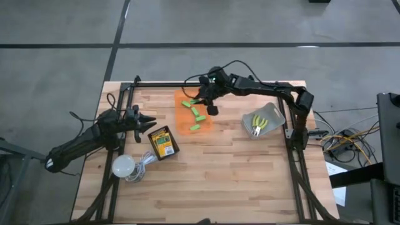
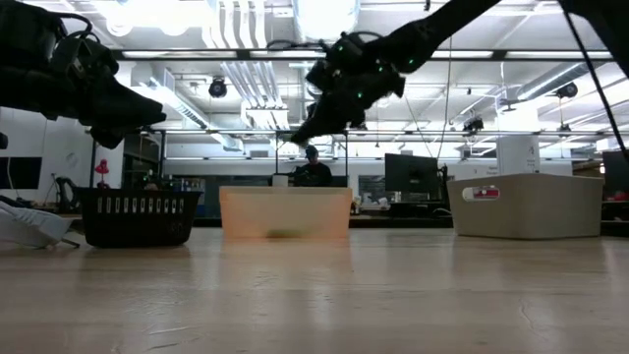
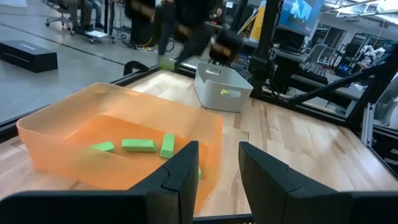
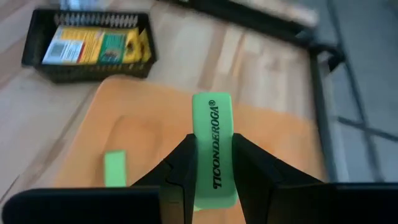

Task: Pick & Place School Supplies
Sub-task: Put the green eraser into the orange bin, then return to Home Position

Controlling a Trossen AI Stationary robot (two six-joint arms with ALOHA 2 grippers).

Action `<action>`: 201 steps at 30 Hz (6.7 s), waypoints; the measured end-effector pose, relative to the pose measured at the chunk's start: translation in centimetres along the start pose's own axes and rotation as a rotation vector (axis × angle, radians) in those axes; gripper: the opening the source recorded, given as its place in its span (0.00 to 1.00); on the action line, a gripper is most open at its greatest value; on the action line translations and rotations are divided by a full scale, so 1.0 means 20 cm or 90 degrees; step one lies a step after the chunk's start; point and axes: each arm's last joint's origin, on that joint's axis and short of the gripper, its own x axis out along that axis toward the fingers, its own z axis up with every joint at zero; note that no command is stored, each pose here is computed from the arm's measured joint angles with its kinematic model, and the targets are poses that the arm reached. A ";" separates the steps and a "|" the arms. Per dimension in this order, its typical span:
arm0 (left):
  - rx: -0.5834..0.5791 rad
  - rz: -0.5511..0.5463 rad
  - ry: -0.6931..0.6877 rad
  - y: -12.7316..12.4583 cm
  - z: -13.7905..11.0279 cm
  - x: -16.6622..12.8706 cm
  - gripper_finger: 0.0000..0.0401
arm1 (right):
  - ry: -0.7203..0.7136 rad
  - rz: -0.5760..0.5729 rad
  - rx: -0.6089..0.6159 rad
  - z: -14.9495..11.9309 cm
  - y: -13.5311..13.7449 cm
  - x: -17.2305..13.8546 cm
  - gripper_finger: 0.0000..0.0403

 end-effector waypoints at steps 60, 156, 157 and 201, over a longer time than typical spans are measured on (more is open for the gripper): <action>0.000 0.000 0.001 0.00 0.00 0.00 0.30 | 0.006 0.016 0.068 0.06 -0.01 0.01 0.38; -0.001 0.001 0.002 0.00 0.00 0.00 0.30 | -0.337 -0.272 0.396 -0.85 1.08 -1.02 0.49; -0.001 0.001 0.002 0.00 0.00 0.00 0.30 | -0.335 -0.268 0.398 -0.85 1.08 -1.02 0.49; -0.023 -0.057 0.104 -0.02 -0.03 -0.02 0.30 | -0.341 -0.258 0.429 -0.85 1.08 -1.02 0.49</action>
